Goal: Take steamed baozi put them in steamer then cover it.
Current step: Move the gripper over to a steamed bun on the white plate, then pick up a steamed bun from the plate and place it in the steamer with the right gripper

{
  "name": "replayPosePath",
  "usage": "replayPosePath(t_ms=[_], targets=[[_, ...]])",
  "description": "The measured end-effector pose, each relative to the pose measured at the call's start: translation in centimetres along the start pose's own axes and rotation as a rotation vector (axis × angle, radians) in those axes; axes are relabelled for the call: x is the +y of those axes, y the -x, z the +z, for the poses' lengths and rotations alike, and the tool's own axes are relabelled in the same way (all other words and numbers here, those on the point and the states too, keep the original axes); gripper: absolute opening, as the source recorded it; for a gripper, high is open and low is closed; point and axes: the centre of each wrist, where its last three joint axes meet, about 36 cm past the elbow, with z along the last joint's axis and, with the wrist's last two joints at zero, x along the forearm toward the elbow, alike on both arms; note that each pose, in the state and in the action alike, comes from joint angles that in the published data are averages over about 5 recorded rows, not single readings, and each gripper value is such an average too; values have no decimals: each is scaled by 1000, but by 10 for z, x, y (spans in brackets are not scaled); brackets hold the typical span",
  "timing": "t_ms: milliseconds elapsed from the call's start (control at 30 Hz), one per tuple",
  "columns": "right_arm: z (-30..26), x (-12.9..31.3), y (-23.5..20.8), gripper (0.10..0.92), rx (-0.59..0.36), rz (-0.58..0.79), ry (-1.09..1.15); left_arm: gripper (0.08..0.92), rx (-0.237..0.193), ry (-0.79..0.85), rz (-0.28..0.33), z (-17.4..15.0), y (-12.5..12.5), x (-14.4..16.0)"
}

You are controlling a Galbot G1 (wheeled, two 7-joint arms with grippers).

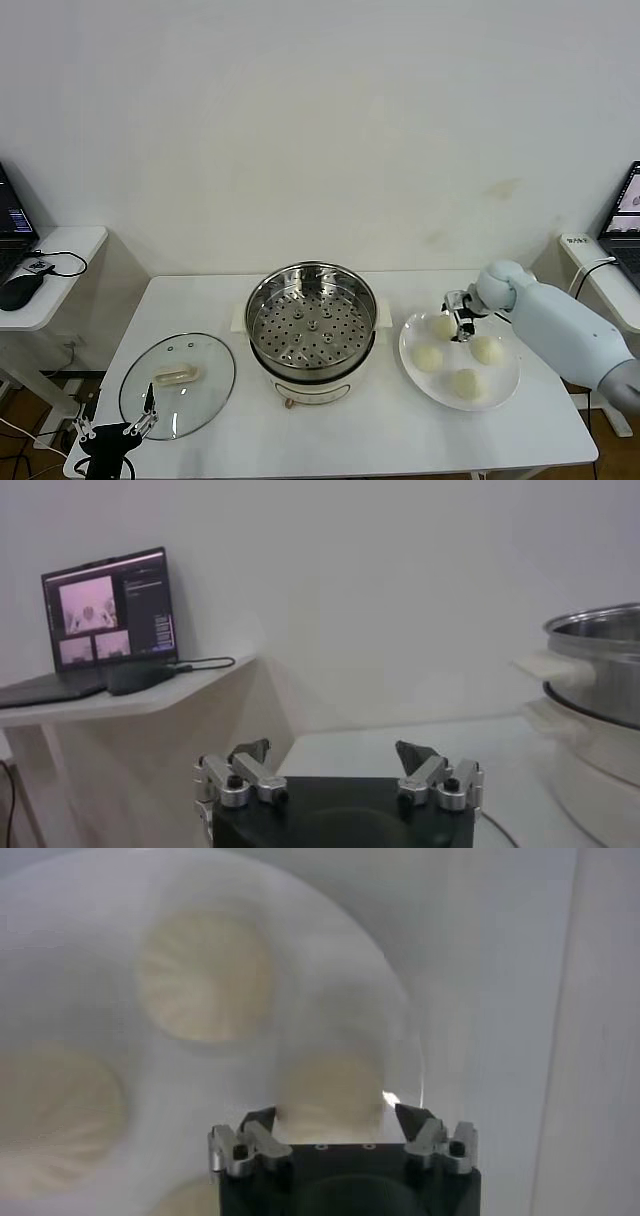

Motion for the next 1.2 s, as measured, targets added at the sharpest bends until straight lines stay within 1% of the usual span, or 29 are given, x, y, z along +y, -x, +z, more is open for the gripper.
replayPosePath(t_ms=[300, 500, 633, 867, 1067, 1200], targets=[[0, -1, -1, 606, 5, -8, -6, 823, -2, -3, -3, 1, -2, 1], [0, -8, -21, 594, -6, 1, -21, 823, -5, -6, -4, 1, -2, 1], [0, -18, -52, 594, -24, 27, -37, 823, -6, -10, -1, 0, -2, 1], [-14, -48, -130, 594, -86, 108, -92, 823, -11, -22, 14, -1, 0, 2], [-56, -76, -194, 594, -163, 176, -175, 823, -24, -34, 24, -3, 4, 1], [-94, -88, -217, 594, -219, 192, -248, 823, -30, -36, 22, -4, 8, 4]])
